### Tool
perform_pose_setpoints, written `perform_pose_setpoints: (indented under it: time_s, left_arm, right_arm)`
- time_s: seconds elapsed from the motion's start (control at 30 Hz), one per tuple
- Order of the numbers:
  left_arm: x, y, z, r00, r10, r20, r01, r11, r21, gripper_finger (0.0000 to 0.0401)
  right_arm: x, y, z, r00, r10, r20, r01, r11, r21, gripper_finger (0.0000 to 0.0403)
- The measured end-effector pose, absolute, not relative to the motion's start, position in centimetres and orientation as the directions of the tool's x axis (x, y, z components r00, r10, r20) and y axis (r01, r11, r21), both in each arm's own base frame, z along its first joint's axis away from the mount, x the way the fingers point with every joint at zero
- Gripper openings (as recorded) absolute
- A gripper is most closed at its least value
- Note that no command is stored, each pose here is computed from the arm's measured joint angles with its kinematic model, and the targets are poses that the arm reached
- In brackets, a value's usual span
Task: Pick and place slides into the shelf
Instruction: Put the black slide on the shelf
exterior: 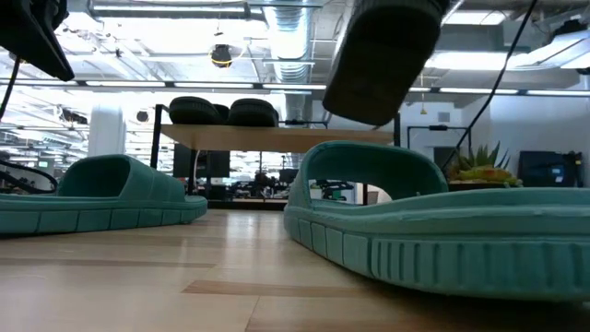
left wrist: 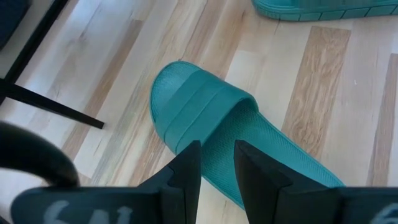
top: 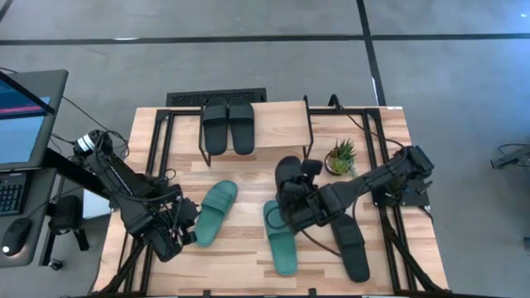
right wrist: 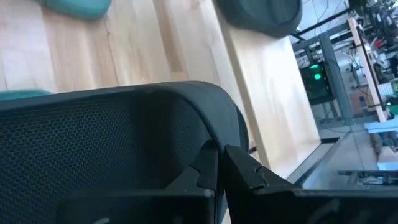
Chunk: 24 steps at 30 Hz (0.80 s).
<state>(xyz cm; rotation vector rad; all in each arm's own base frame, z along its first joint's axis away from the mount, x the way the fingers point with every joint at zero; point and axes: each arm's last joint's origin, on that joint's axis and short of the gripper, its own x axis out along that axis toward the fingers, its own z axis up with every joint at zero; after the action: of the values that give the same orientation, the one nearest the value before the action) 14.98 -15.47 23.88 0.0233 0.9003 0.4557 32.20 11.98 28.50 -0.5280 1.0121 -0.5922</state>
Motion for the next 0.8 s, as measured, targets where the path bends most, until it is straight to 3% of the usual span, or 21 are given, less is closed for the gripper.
perform_pose_setpoints:
  time_s: [0.8]
  left_arm:
    - [15.0,-15.4,23.9,0.546,0.404,-0.734,-0.369,0.903,0.222,0.0087]
  right_arm:
    - [34.7,5.9,32.8,0.364,-0.731,-0.577,0.182,0.663,-0.726,0.0001]
